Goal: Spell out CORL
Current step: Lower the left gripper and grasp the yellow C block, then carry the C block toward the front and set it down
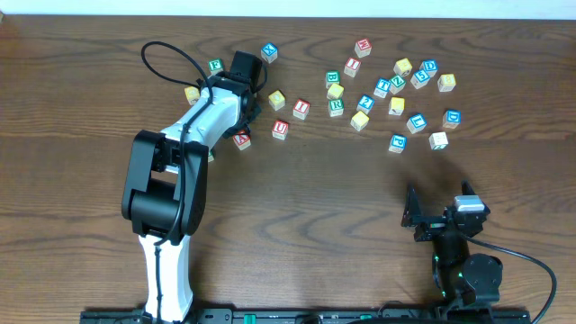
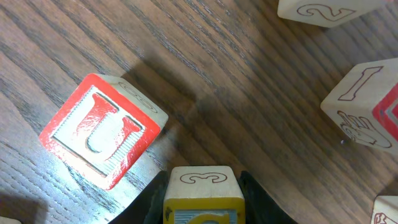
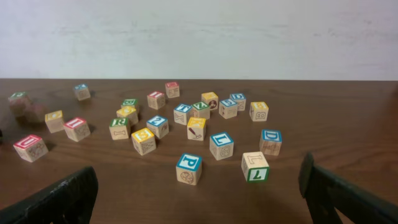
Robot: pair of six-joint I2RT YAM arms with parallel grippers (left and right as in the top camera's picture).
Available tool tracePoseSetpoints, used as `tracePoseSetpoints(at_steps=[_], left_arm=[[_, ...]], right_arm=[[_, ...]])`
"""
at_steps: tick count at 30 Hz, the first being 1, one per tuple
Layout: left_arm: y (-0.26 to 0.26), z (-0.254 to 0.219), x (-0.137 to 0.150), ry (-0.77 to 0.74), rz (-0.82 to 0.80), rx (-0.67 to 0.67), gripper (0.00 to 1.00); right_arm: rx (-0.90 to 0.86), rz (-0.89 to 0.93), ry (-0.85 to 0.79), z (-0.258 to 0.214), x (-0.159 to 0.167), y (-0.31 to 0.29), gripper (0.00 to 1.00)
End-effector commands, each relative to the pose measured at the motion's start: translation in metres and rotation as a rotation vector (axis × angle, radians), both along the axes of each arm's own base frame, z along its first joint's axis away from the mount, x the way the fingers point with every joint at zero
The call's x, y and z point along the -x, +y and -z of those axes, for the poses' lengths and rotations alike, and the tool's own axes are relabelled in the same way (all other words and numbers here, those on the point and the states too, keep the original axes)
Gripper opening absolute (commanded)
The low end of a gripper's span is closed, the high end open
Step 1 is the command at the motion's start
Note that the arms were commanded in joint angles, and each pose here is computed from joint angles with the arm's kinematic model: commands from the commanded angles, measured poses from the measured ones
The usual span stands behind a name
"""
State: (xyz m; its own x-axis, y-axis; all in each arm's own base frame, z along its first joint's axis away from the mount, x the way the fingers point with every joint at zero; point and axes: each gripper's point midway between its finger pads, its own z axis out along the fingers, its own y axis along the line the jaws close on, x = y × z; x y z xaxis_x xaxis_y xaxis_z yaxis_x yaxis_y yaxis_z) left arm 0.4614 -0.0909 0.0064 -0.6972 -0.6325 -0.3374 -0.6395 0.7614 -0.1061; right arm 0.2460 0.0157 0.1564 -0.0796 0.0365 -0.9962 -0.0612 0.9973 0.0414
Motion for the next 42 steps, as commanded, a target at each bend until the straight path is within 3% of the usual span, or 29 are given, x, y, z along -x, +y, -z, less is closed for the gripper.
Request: tracePoseSetpoints(at_steps=[1,3,17,23,27,32,42], left_arm=[[0.004,-0.009,-0.001,-0.003,0.060,-0.036,0.19],[0.004,-0.016,-0.003,-0.011,0.100,-0.047,0.15],[0.002,-0.102,-0.006,-0.132,0.404,-0.149,0.14],[0.008,-0.131,0.025,-0.077,0.491,-0.176,0.14],[-0.004,-0.131,0.057,0.013,0.555,-0.098,0.14],[-0.020,-0.121,0.083,0.100,0.616,-0.094,0.08],[-0.058,-0.068,0.126,0.184,0.729,-0.103,0.08]], right_arm=[[-0.006,0.015,0.001,0.001,0.000,-0.003,0.99],[-0.006,0.015,0.001,0.001,0.000,-0.003,0.99],[-0.006,0.015,0.001,0.001,0.000,-0.003,0.99],[-0.006,0.015,0.001,0.001,0.000,-0.003,0.99],[-0.006,0.015,0.001,0.001,0.000,-0.003,0.99],[-0.006,0.015,0.001,0.001,0.000,-0.003,0.99],[-0.006,0.015,0.001,0.001,0.000,-0.003,0.99]])
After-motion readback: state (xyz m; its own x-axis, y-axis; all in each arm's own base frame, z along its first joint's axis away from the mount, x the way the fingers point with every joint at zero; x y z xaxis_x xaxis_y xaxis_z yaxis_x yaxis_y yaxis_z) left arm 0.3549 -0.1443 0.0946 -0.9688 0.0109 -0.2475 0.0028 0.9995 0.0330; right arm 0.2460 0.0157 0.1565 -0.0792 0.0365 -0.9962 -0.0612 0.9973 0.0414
